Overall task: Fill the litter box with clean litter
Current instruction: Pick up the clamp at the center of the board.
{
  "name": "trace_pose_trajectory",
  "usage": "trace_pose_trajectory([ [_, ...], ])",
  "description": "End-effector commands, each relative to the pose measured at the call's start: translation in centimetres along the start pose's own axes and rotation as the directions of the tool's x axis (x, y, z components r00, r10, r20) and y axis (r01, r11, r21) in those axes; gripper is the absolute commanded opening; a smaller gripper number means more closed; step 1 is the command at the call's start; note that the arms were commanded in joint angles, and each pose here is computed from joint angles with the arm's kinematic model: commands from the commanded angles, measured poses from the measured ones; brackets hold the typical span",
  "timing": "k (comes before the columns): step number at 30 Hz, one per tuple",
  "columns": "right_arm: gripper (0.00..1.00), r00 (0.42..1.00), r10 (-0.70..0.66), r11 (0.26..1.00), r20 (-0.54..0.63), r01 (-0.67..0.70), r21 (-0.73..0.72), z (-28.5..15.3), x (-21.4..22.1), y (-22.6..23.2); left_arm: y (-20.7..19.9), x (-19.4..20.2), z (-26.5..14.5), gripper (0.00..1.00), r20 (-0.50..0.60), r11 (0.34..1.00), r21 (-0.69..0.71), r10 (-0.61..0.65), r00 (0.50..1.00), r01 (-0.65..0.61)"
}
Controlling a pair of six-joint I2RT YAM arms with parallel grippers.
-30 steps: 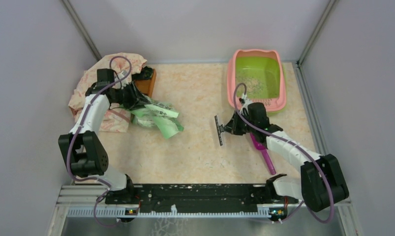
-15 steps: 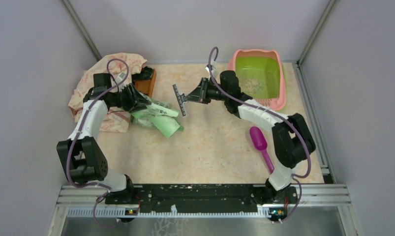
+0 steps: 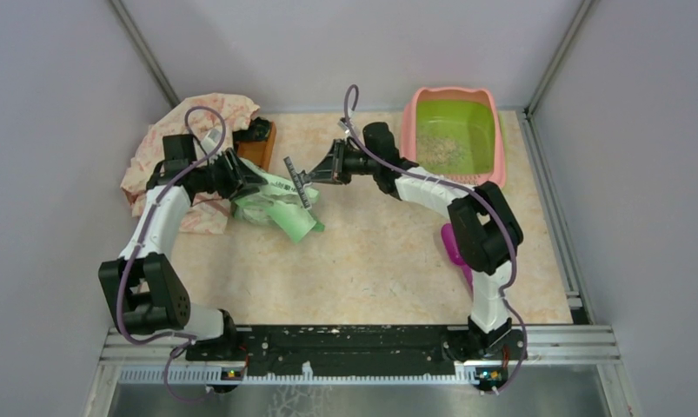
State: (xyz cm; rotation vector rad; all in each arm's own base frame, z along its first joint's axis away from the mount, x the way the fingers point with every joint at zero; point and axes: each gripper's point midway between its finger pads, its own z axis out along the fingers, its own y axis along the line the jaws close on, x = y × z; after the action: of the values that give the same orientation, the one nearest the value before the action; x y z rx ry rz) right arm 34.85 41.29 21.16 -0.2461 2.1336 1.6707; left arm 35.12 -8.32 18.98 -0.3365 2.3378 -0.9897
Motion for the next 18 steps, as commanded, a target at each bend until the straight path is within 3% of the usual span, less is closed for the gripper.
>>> trace_pose_trajectory([
  [1,0.0,0.999,-0.047,0.996,-0.016,0.046,-0.071,1.5,-0.3,2.5,-0.4,-0.8,-0.2,0.5,0.048,0.999,0.023,0.023,0.999,-0.024],
  [18,0.0,0.992,-0.053,0.993,-0.113,0.04,-0.112,4.2,1.9,2.8,-2.6,-1.9,-0.7,0.54,0.141,0.991,0.125,0.022,0.99,-0.04],
])
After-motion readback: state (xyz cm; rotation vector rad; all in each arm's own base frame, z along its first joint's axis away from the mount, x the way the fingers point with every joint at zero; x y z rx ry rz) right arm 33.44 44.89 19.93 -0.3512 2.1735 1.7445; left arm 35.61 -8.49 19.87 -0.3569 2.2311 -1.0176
